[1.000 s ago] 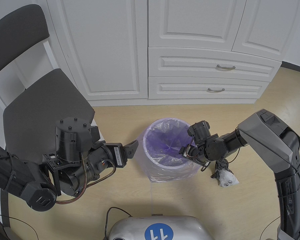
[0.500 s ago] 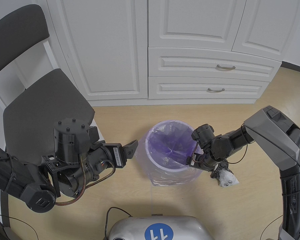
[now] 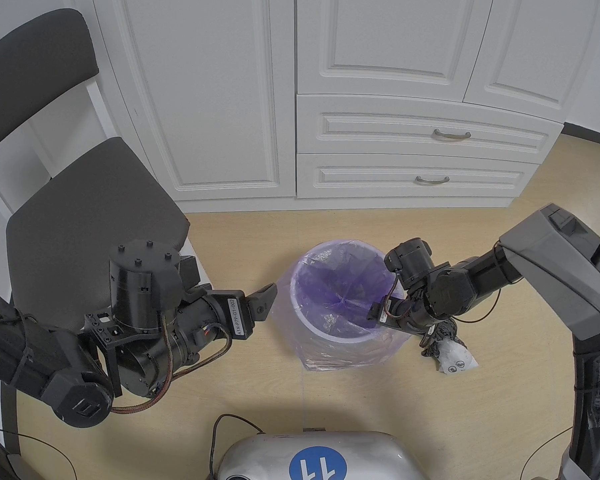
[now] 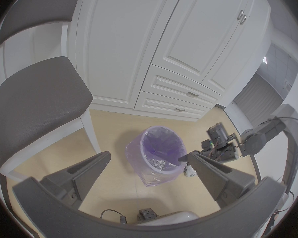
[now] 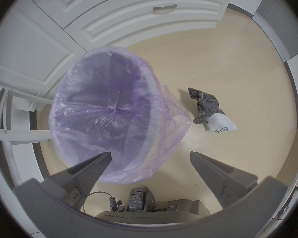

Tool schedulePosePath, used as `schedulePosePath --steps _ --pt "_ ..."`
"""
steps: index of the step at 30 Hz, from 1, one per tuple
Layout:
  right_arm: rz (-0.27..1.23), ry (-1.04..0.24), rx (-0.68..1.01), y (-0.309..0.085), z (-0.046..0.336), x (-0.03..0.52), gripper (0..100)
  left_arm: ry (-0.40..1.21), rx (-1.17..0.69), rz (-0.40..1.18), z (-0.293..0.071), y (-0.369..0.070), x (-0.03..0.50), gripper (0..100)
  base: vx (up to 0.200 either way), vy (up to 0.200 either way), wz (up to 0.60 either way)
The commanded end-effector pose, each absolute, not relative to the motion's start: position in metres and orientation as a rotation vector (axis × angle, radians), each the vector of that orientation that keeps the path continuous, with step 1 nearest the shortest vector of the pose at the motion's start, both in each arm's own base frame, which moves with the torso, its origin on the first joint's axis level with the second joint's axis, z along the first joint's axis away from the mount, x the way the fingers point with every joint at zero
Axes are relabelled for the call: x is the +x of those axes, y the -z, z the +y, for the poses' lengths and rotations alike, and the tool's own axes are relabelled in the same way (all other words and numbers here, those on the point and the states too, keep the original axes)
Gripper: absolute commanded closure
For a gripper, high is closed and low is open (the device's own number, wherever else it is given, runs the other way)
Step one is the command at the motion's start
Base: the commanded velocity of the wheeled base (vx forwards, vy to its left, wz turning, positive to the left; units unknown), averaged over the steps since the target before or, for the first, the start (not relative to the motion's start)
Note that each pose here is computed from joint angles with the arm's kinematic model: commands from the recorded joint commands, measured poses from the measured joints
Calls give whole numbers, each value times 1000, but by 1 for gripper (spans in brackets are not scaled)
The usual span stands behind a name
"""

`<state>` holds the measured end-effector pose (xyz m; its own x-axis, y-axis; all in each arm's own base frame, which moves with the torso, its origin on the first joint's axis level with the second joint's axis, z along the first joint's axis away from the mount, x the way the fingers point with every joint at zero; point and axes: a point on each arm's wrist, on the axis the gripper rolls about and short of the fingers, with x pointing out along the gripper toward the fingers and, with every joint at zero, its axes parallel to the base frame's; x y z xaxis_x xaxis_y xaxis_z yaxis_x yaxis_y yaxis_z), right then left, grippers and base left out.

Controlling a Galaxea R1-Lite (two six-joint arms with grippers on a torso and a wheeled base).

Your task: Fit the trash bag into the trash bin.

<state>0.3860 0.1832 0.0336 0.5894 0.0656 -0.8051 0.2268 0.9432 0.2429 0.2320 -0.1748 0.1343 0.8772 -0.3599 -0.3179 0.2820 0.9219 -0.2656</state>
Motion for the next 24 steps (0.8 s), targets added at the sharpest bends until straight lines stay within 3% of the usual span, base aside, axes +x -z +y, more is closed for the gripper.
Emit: schedulePosePath --steps 1,5,6,10,14,19,24 --pt "873 62 363 -77 176 370 0 342 -215 371 -175 -135 230 0 0 0 0" --pt "779 40 412 -122 164 360 0 345 -223 356 -174 -140 228 0 0 0 0" --pt "705 43 456 -150 149 356 0 346 -226 350 -173 -142 227 0 0 0 0" --pt "519 48 556 -199 119 351 0 350 -234 335 -171 -147 225 0 0 0 0" --pt "229 19 714 -243 94 350 0 353 -234 329 -169 -149 222 0 0 0 0" --pt "-52 -53 858 -248 88 366 0 358 -240 319 -168 -152 219 0 0 0 0" --pt "-243 -57 834 -235 103 376 0 361 -243 312 -167 -153 218 0 0 0 0"
